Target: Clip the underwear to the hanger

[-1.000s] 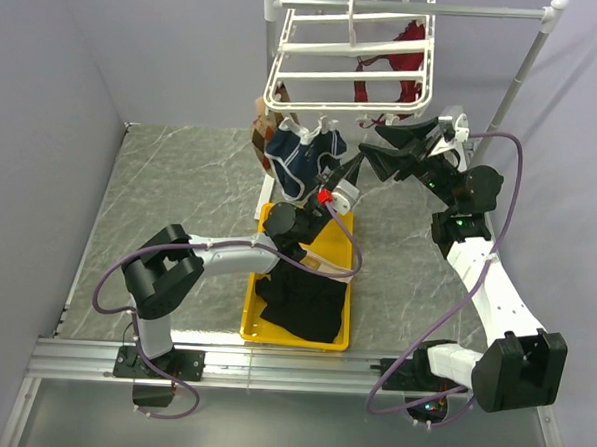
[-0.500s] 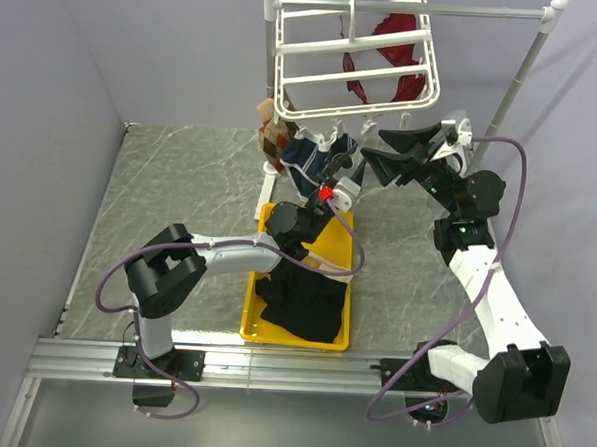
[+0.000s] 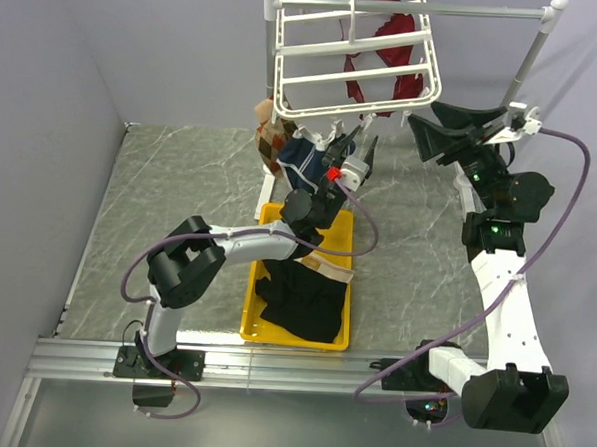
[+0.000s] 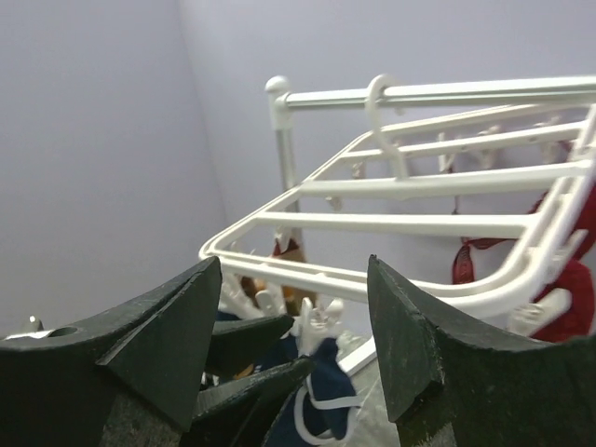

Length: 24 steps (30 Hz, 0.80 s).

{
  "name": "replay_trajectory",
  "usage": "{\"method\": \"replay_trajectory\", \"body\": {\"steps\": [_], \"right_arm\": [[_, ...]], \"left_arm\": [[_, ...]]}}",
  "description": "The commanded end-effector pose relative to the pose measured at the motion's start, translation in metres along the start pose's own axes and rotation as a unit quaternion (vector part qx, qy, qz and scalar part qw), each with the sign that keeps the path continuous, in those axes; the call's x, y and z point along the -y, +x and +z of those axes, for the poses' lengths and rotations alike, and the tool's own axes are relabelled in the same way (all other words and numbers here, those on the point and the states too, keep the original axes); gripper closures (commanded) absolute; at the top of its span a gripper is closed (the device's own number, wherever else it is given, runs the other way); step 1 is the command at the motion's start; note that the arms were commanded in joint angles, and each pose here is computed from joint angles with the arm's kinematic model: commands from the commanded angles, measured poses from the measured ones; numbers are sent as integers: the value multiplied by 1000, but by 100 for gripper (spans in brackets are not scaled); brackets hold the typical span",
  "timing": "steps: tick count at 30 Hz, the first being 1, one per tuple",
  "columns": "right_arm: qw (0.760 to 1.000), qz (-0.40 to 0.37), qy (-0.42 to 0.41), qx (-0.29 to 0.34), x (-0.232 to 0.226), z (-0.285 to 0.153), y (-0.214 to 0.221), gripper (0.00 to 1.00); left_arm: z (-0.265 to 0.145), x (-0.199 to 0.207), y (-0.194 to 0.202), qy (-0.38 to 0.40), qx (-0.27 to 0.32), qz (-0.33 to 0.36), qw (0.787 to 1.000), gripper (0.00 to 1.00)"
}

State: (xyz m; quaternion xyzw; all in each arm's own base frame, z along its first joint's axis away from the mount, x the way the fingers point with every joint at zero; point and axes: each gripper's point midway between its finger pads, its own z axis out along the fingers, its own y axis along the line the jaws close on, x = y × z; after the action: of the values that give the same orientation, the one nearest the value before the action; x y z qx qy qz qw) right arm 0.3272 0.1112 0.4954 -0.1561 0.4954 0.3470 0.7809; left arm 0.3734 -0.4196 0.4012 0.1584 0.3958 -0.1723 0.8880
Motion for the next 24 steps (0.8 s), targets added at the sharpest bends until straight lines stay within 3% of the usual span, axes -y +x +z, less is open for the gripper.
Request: {"method": "replay_trajectory", "body": {"steps": [1, 15, 24], "right_arm": [[999, -5, 20, 34, 3, -4, -35, 29], [999, 2, 20, 35, 10, -9, -39, 29], [999, 16, 11, 28, 10, -7, -32, 29]], "left_arm": [[14, -28, -60, -71, 124, -64, 988, 51], [43, -29, -12, -106, 92, -50, 989, 53], [44, -29, -6, -96, 90, -53, 990, 59]]}}
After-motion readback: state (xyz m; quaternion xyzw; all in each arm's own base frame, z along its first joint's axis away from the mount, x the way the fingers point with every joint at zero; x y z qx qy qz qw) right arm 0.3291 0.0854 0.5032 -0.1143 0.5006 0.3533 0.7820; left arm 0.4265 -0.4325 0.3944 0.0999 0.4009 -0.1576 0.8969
